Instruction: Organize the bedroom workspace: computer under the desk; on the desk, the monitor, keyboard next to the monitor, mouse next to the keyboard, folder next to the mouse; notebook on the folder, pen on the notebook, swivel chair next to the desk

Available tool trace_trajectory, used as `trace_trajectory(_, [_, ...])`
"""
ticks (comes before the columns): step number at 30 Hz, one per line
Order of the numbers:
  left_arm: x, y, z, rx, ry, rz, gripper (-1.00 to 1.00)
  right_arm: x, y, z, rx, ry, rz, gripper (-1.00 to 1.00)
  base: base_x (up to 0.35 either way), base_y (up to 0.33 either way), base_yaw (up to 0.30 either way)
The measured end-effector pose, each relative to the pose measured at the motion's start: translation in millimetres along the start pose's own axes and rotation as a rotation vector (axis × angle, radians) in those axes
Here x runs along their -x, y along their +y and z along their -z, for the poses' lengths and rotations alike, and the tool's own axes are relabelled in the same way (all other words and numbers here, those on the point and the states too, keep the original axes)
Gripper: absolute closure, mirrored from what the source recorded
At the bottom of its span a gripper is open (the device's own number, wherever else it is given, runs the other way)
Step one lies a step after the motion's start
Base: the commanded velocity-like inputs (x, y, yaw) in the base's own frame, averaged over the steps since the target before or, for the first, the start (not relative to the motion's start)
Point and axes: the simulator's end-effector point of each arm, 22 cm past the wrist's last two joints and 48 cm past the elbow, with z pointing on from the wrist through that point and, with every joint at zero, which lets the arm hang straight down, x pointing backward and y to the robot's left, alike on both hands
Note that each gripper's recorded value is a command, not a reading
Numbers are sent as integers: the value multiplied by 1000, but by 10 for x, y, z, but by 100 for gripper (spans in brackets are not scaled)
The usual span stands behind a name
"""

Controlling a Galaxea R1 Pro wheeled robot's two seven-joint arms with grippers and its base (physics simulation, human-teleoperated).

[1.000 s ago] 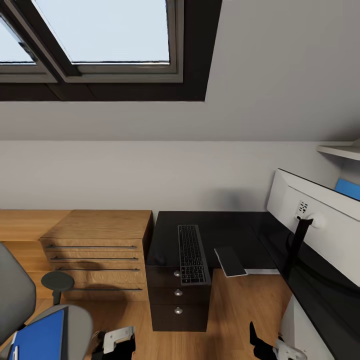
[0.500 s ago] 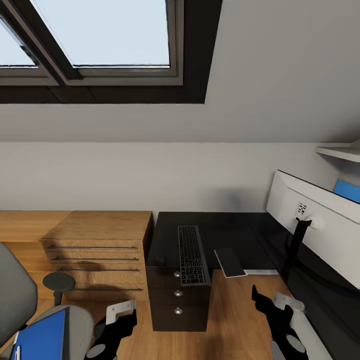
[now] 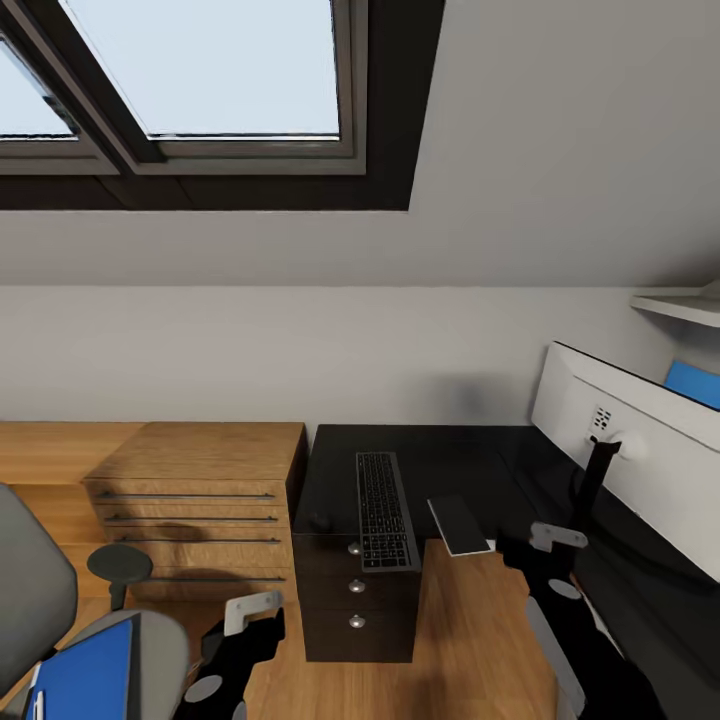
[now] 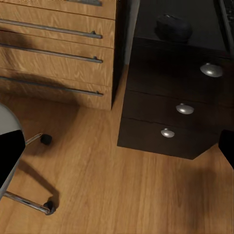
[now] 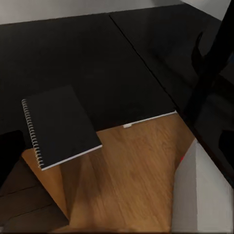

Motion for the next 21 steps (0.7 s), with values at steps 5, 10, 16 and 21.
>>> trace_trajectory(5, [11, -15, 1, -3, -5, -2, -100, -108, -43, -66, -13, -1, 9, -100, 0, 0, 0])
trace_trajectory(10, [15, -19, 1, -4, -7, -2, -100, -263, -232, -154, -22, 7, 64, -100, 13, -35, 0])
trace_trajectory(16, [15, -19, 2, -5, -7, -3, -100, -278, -259, -194, 13, -23, 103, -100, 137, -203, 0])
trace_trajectory(21, [22, -9, 2, -5, -9, -4, -100, -267, -539, -318, -20, -97, 160, -100, 202, -246, 0])
